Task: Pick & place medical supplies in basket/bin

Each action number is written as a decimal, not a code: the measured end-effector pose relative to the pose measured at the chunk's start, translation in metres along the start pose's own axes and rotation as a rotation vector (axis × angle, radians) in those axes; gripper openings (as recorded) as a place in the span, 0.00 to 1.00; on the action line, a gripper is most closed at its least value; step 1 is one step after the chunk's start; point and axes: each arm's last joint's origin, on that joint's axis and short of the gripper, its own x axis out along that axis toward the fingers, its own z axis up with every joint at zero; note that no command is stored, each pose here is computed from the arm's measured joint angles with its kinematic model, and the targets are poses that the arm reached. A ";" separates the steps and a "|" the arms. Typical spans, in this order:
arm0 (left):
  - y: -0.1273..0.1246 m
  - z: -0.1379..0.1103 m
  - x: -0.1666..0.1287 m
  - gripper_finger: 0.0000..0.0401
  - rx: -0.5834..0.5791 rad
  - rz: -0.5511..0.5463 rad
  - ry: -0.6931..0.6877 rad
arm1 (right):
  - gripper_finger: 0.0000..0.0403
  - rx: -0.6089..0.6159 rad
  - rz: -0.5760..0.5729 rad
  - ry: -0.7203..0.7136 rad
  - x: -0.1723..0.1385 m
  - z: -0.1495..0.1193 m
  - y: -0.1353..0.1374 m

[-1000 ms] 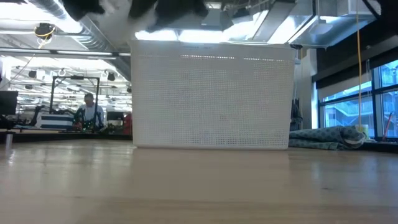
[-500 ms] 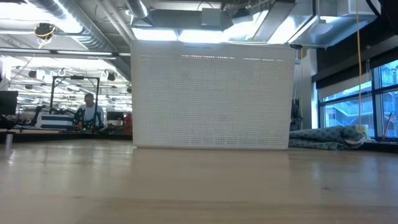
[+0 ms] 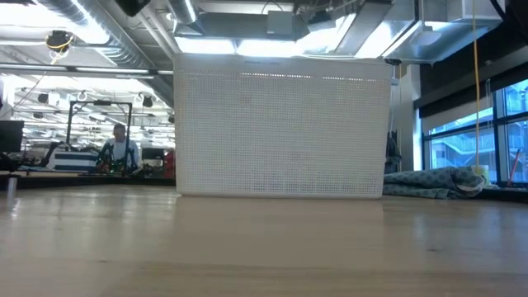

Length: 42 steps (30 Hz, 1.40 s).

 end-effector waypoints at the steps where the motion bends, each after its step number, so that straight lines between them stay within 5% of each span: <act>1: -0.001 0.000 0.003 0.61 -0.005 -0.001 0.000 | 0.38 -0.002 0.009 -0.011 0.000 0.000 0.002; 17: -0.009 0.014 0.011 0.61 -0.079 -0.167 -0.092 | 0.38 -0.009 0.072 -0.017 0.001 0.000 0.011; 34: -0.006 0.019 0.012 0.61 -0.092 -0.136 -0.146 | 0.38 -0.012 0.086 -0.016 0.002 -0.001 0.013; 42: -0.005 0.020 0.012 0.53 -0.096 -0.146 -0.145 | 0.39 -0.013 0.086 -0.015 0.002 -0.001 0.013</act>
